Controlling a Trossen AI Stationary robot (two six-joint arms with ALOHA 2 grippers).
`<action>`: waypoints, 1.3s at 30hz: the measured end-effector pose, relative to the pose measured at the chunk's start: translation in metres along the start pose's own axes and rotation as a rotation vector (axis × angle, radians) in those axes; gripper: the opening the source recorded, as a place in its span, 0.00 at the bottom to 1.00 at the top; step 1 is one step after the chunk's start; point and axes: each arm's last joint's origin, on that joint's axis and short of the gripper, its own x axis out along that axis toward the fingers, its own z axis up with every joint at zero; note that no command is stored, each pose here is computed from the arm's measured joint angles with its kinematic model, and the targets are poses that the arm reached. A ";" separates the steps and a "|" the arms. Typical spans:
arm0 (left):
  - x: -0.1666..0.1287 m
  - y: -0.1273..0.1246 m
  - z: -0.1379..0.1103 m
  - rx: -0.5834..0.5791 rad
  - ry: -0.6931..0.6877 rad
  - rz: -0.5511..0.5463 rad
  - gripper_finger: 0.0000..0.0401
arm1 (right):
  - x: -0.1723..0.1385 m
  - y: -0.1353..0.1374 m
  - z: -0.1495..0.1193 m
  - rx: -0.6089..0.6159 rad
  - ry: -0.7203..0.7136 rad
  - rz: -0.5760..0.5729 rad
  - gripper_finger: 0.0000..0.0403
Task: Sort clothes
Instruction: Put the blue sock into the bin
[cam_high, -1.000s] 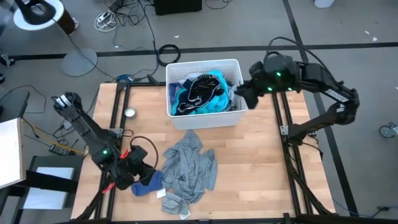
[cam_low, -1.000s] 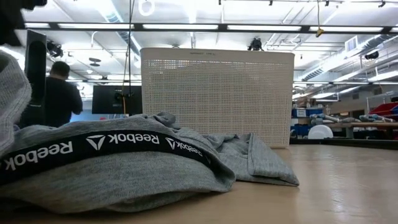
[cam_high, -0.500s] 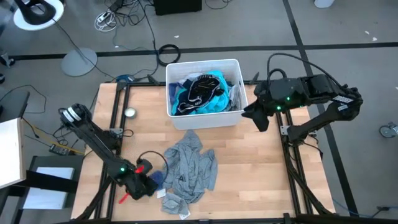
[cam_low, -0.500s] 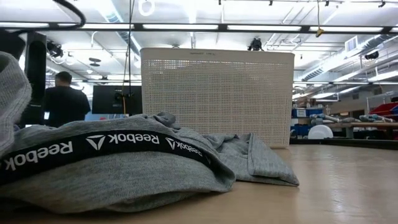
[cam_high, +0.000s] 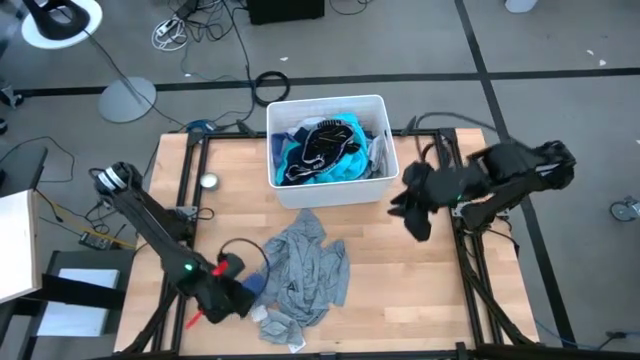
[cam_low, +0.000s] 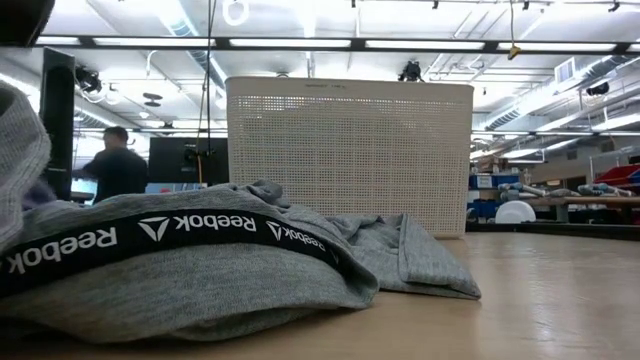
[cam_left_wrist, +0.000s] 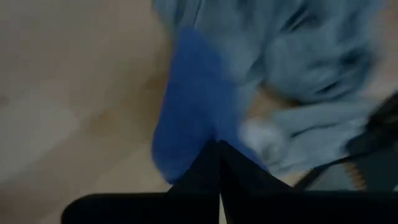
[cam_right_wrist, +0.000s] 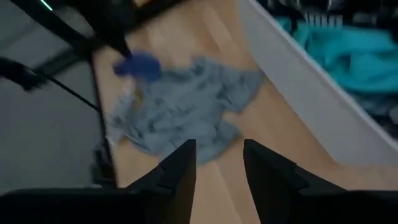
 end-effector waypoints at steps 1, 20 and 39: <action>-0.013 -0.004 0.004 -0.004 -0.032 -0.016 0.00 | 0.007 0.001 -0.006 -0.007 0.020 -0.019 0.33; -0.206 -0.022 0.154 0.141 -0.476 0.067 0.00 | 0.141 0.000 -0.145 0.235 0.191 -0.023 0.33; -0.194 -0.001 0.335 0.411 -0.640 0.081 0.06 | 0.152 0.000 -0.130 0.451 -0.018 0.042 0.33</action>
